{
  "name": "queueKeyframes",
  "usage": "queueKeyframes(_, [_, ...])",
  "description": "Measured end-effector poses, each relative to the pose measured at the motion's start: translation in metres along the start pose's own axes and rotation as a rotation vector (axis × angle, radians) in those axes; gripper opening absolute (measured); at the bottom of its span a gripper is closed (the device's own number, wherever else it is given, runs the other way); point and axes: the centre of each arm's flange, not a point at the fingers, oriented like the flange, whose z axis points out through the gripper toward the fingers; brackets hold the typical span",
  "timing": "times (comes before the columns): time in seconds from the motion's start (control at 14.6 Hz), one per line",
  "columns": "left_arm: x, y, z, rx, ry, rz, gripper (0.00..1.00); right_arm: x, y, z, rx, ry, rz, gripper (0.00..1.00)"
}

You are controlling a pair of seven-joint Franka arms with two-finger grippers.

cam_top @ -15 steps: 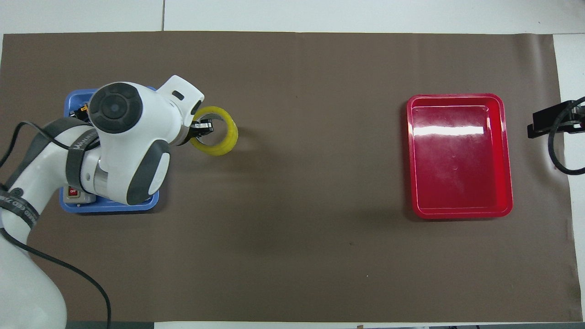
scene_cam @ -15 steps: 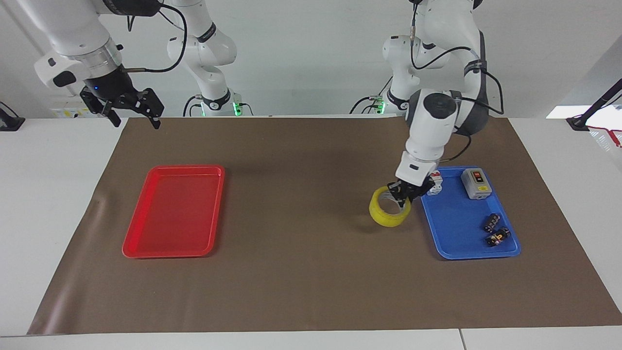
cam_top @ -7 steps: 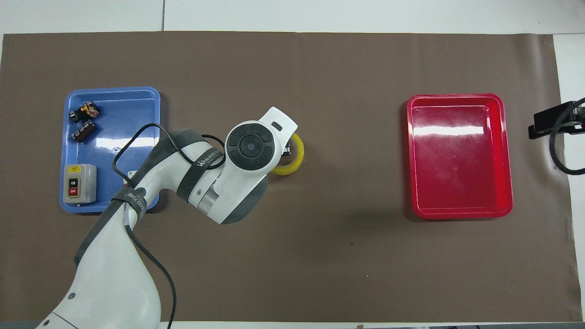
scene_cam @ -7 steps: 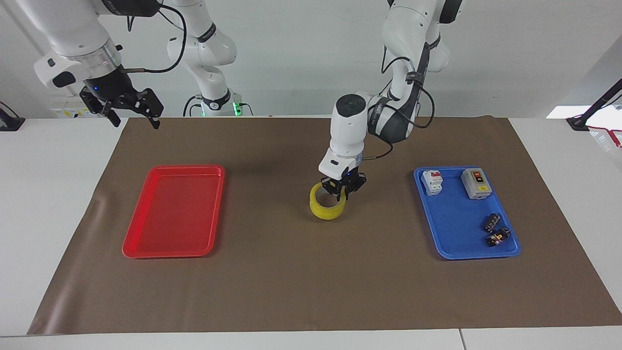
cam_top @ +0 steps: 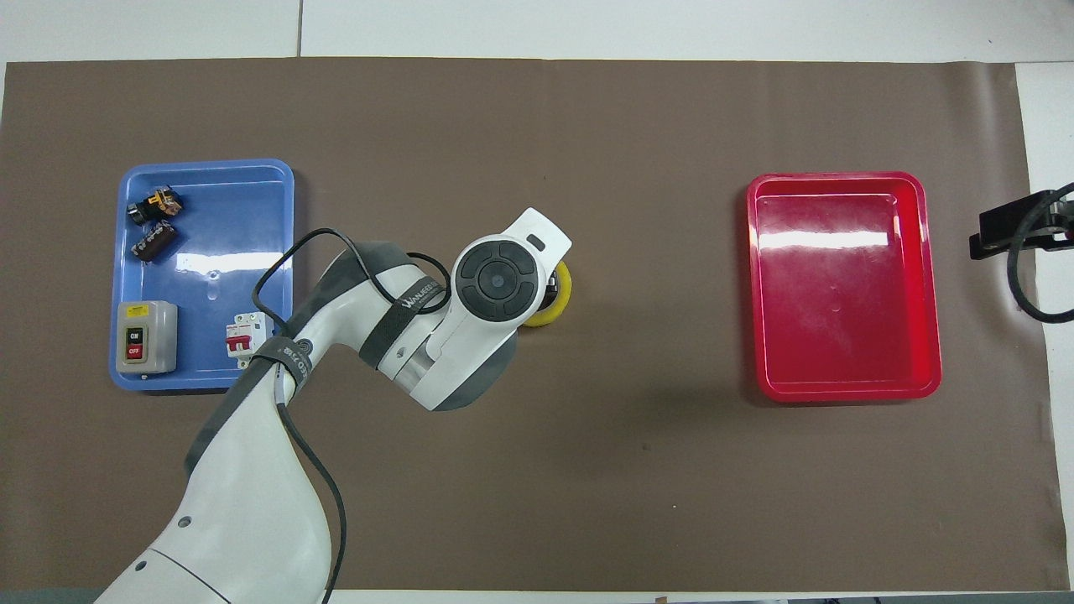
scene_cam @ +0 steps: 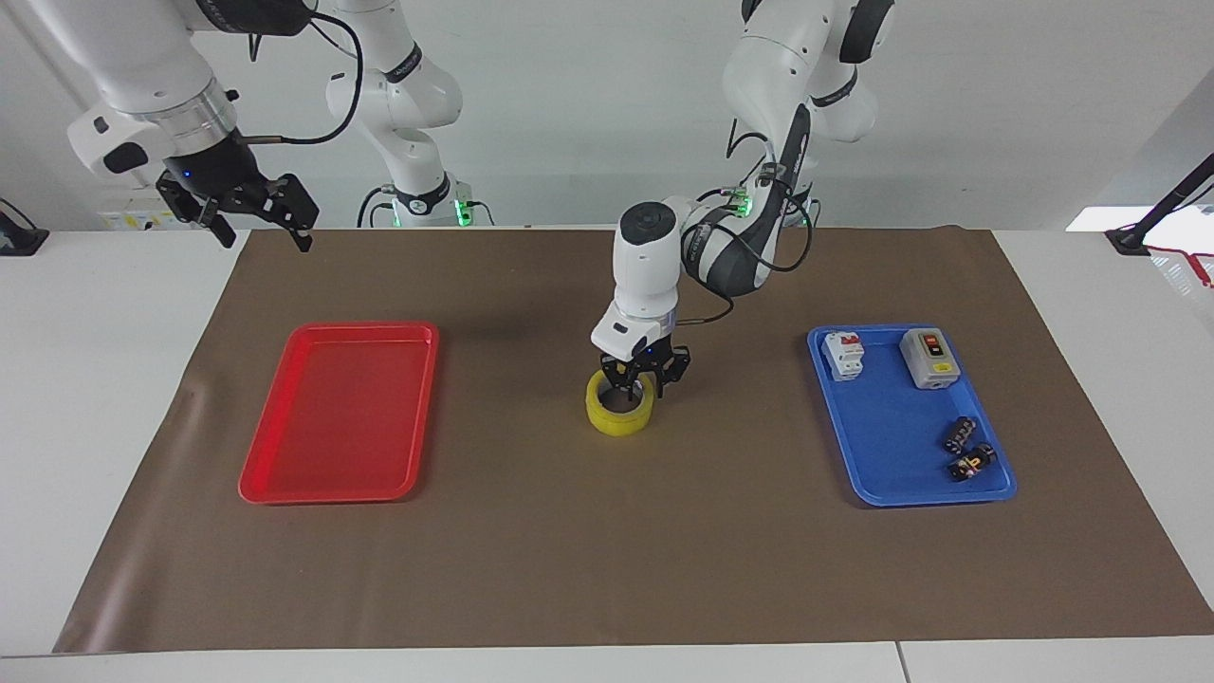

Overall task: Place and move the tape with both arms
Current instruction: 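Lift the tape with the left gripper and set it mid-table, then retract the left gripper while the right gripper reaches the tape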

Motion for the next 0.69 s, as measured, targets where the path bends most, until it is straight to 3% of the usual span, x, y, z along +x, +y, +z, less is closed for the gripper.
queueKeyframes(0.21, [0.022, -0.025, -0.032, -0.021, 0.045, -0.050, 0.96, -0.002, 0.000, 0.004, 0.000, -0.009, -0.001, 1.00])
queueKeyframes(0.41, [0.050, -0.091, -0.075, -0.016, 0.077, -0.138, 1.00, -0.001, -0.008, 0.003, 0.001, 0.015, -0.015, 1.00])
queueKeyframes(0.69, [0.073, -0.188, -0.111, 0.053, 0.038, -0.149, 1.00, 0.000, -0.065, 0.010, 0.000, 0.043, -0.093, 1.00])
